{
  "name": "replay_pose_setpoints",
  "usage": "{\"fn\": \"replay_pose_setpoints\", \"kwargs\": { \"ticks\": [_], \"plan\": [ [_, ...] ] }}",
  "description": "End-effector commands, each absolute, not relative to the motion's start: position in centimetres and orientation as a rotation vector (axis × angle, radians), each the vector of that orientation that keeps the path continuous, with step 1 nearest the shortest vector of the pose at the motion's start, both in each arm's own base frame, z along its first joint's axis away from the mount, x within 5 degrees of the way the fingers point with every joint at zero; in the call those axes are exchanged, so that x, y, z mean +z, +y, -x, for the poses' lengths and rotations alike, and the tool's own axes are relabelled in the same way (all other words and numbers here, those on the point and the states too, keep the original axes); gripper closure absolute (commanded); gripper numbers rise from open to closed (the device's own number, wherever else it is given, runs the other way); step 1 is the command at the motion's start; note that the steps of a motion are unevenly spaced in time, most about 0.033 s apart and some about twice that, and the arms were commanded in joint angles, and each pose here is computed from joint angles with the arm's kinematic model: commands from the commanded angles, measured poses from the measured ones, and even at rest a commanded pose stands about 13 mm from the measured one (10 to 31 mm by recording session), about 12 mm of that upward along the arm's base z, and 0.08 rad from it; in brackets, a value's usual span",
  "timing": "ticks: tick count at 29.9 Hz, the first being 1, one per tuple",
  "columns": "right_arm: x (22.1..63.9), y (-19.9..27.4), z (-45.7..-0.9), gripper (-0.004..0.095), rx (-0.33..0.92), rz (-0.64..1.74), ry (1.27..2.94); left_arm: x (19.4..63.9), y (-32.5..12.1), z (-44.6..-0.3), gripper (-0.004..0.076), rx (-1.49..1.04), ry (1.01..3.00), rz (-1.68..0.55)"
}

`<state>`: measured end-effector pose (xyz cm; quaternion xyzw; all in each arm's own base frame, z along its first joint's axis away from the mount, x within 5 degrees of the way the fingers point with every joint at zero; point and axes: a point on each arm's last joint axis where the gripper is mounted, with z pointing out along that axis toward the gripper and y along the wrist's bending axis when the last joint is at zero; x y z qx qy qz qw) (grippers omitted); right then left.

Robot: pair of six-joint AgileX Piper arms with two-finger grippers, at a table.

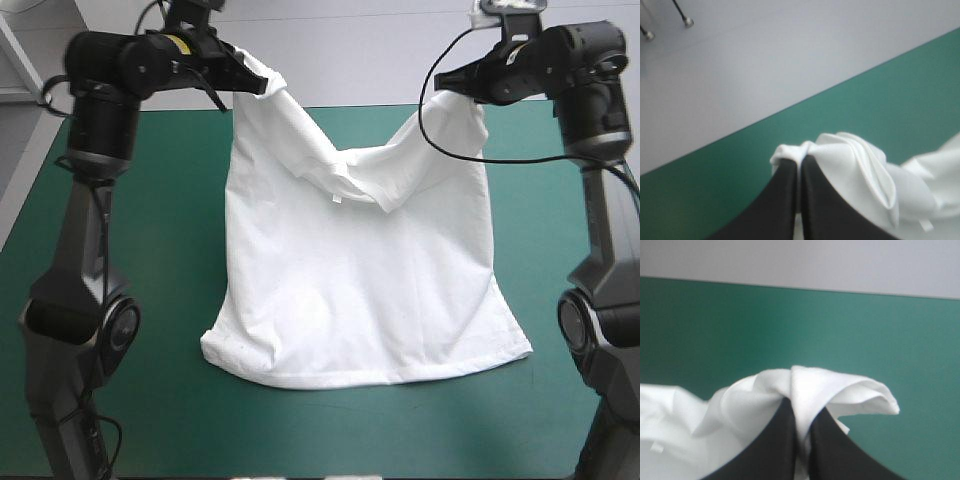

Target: Fold the cloth

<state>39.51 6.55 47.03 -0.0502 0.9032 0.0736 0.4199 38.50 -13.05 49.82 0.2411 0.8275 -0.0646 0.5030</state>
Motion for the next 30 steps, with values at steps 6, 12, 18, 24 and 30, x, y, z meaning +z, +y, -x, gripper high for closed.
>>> {"fn": "replay_pose_setpoints", "kwargs": {
  "ticks": [6,12,18,24,30],
  "plan": [
    [40.4,7.1,-46.7,0.0927,0.156,0.109,2.311,42.0,-14.5,-46.0,0.0733,-0.073,2.075,-0.514],
    [37.5,5.9,-50.0,0.0927,0.164,0.029,2.292,36.8,-14.8,-49.8,0.0733,-0.073,2.12,-0.393],
    [36.1,4.1,-51.7,0.0909,0.178,-0.062,2.248,33.4,-14.5,-52.1,0.0733,-0.037,2.123,-0.305],
    [35.4,3.0,-51.8,0.0555,0.251,0.007,2.28,32.0,-14.0,-53.1,0.0703,-0.121,2.127,-0.203],
    [34.7,2.5,-51.3,0.0156,0.285,0.002,2.372,31.8,-14.0,-52.7,0.0326,-0.267,2.196,-0.177]
  ]
}}
